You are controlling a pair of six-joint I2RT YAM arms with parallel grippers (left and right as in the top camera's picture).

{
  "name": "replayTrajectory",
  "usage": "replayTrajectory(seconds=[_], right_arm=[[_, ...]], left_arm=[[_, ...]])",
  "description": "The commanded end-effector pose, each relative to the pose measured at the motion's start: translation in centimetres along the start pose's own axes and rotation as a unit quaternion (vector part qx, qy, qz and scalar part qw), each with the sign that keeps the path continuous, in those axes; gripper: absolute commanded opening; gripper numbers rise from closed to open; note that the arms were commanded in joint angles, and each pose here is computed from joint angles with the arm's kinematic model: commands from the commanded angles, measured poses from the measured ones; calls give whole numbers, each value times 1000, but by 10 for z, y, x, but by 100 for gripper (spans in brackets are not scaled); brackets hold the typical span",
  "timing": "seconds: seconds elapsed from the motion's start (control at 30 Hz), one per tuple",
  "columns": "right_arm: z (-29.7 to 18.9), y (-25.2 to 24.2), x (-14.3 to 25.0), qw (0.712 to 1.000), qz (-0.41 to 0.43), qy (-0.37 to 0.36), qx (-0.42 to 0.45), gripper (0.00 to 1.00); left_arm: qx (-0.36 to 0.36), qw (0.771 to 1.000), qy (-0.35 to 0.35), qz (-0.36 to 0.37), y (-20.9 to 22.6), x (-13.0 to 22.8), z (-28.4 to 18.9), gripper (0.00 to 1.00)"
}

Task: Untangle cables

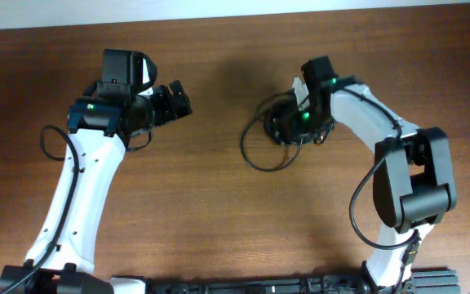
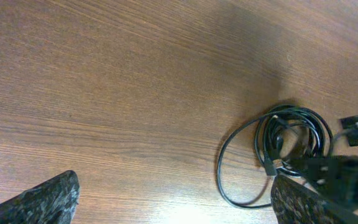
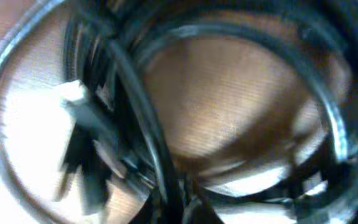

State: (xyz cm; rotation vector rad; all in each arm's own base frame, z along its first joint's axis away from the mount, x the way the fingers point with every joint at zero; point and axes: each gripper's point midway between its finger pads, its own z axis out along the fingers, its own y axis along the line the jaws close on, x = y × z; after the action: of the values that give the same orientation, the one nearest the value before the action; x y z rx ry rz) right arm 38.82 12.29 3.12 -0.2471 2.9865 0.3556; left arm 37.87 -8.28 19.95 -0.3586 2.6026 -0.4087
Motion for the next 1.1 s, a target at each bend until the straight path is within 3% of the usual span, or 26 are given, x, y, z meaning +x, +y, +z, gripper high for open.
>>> replayTrajectory(seconds=[0.0, 0.17, 0.3, 0.47, 0.53, 0.67, 0.83, 0.9, 1.0, 1.07], right_arm=[[-86, 22, -56, 997, -16, -72, -12, 4], [-227, 83, -85, 980, -54, -168, -96, 4], [-349, 126, -92, 936, -55, -301, -172, 4], [-499, 159, -78, 831, -65, -501, -234, 4], [-555, 170, -60, 775, -77, -570, -263, 4], [-593, 178, -44, 736, -67, -603, -300, 4], [-609, 191, -37, 715, -78, -600, -349, 4], [-624, 195, -35, 694, -75, -612, -371, 4], [-662, 202, -24, 637, -93, -650, -404, 4], [-670, 205, -20, 623, -101, -658, -409, 4]], left_arm=[[-5, 1000, -2, 9, 1, 0, -1, 99], [-4, 1000, -2, 9, 1, 0, -1, 99], [-4, 1000, -2, 9, 1, 0, -1, 99], [-2, 1000, 0, 9, 0, 1, -1, 99], [20, 1000, 12, 9, -7, 5, -1, 99], [129, 990, 52, 11, -45, 18, -7, 99], [281, 952, 104, -56, -99, 21, -32, 99], [331, 933, 120, -73, -117, 18, -45, 99], [382, 907, 148, -96, -134, 17, -61, 99], [394, 901, 153, -101, -138, 16, -65, 99]])
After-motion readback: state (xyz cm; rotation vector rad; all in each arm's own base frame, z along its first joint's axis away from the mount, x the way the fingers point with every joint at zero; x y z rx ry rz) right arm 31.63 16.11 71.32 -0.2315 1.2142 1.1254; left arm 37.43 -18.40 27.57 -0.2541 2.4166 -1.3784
